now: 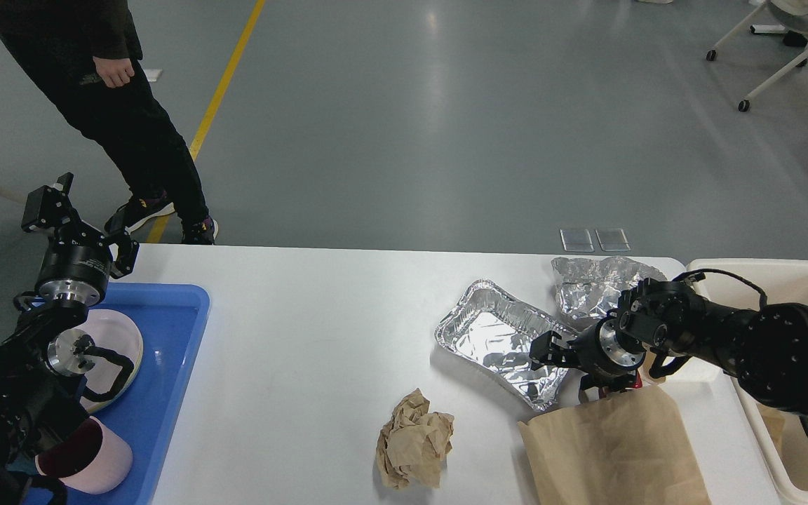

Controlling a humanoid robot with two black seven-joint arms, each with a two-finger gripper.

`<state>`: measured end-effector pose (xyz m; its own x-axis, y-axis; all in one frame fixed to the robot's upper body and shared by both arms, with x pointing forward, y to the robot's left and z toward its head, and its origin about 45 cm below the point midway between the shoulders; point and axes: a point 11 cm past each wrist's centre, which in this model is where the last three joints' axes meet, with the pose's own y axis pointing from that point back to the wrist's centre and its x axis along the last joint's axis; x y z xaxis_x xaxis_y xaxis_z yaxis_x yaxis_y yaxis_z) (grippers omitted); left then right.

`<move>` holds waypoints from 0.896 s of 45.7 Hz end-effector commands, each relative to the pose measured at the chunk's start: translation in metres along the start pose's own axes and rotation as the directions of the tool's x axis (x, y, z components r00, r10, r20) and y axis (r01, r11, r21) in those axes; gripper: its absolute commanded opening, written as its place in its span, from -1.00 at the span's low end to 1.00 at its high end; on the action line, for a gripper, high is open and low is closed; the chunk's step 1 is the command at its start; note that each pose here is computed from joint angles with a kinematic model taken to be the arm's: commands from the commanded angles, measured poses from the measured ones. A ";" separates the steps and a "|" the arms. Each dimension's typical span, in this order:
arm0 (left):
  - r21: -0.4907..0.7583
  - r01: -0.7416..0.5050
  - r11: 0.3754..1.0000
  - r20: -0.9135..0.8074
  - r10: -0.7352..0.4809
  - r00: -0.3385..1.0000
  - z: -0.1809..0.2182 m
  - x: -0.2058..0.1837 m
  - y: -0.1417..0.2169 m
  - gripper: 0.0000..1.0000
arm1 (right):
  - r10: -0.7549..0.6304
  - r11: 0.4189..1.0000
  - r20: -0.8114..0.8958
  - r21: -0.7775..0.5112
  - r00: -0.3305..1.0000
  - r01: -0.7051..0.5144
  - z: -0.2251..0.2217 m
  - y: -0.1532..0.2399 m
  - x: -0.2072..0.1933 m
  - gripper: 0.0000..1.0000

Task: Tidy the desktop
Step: 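Lower the right gripper and grasp the aluminum foil tray edge, then lift the foil tray with the right gripper and drop it into the white bin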

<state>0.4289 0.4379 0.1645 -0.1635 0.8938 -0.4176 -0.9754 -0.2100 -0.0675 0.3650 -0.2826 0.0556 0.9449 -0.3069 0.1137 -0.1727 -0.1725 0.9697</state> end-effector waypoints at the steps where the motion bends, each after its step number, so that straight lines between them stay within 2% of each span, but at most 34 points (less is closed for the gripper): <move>1: 0.000 0.000 1.000 0.000 0.000 1.000 0.000 0.000 0.000 0.92 | -0.022 1.000 0.003 -0.002 1.000 0.022 0.000 -0.002 -0.005 -0.81; 2: 0.000 0.000 1.000 0.000 0.000 1.000 0.000 0.000 0.000 0.92 | -0.025 1.000 0.004 0.000 1.000 0.025 -0.001 -0.002 -0.005 -1.00; 17: -0.001 0.001 1.000 0.000 -0.001 1.000 0.000 0.000 0.000 0.92 | -0.027 0.999 0.000 0.034 1.000 0.027 -0.019 0.005 0.001 -1.00; 26: 0.000 0.000 1.000 0.000 0.000 1.000 0.000 0.000 0.000 0.92 | -0.035 0.997 -0.011 0.073 0.999 0.035 -0.040 0.023 0.007 -1.00; 33: 0.000 0.000 1.000 0.000 0.000 1.000 0.000 0.000 0.000 0.92 | -0.037 0.995 -0.028 0.093 0.999 0.039 -0.055 0.047 0.016 -1.00; 41: -0.001 -0.002 1.000 0.000 0.002 1.000 0.000 0.000 0.000 0.92 | 0.015 0.991 -0.038 0.130 0.999 -0.010 -0.072 0.106 0.044 -1.00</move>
<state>0.4289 0.4379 0.1645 -0.1636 0.8938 -0.4176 -0.9754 -0.2100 -0.0675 0.3931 -0.2446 0.1366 0.9579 -0.2715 0.0937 -0.1716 -0.2791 0.9448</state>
